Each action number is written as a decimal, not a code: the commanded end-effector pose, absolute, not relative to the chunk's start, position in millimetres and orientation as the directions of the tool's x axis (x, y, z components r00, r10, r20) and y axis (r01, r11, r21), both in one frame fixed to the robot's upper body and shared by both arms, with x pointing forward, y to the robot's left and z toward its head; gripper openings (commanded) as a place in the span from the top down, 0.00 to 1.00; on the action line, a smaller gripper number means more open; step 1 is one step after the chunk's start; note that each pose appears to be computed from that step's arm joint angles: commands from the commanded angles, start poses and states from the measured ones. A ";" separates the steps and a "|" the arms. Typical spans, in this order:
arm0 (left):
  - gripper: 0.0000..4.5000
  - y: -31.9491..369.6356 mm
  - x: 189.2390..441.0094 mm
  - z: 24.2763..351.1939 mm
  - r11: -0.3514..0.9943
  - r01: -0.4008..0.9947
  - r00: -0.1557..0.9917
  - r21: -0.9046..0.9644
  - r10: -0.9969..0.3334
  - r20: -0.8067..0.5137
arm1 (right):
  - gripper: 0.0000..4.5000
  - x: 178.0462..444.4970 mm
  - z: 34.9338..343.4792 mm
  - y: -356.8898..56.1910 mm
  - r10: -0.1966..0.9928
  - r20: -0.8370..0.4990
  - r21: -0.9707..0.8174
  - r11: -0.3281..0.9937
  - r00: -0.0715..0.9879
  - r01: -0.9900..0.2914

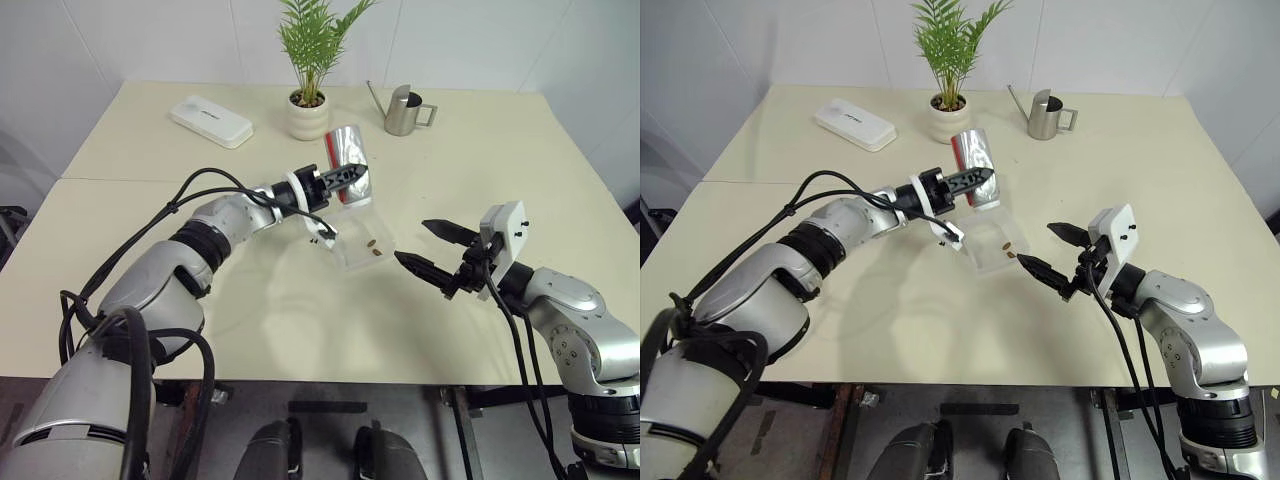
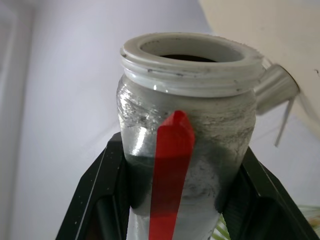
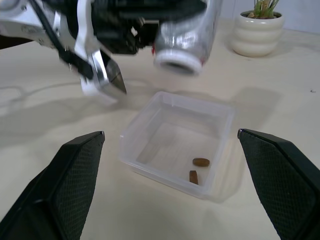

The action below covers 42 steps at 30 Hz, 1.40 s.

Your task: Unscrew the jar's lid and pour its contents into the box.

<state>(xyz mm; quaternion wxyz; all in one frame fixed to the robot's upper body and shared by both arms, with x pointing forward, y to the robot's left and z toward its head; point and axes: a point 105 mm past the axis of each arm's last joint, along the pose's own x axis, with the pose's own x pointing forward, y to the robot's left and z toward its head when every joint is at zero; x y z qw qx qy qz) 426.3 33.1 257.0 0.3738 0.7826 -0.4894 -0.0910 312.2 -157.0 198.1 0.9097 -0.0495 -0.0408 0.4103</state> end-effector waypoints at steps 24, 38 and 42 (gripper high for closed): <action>0.58 326.8 386.4 191.5 0.970 -0.234 0.949 -0.070 0.244 0.200 | 0.00 321.0 210.3 -138.8 0.837 0.050 -0.191 0.543 0.545 -0.817; 0.01 336.0 372.5 171.6 0.968 -0.242 0.951 -0.060 0.249 0.184 | 0.00 321.2 212.1 -131.5 0.863 0.047 -0.199 0.501 0.503 -0.842; 0.01 339.5 361.6 168.9 0.974 -0.227 0.960 0.010 0.223 0.169 | 0.00 317.9 212.8 -131.1 0.878 0.035 -0.219 0.473 0.477 -0.854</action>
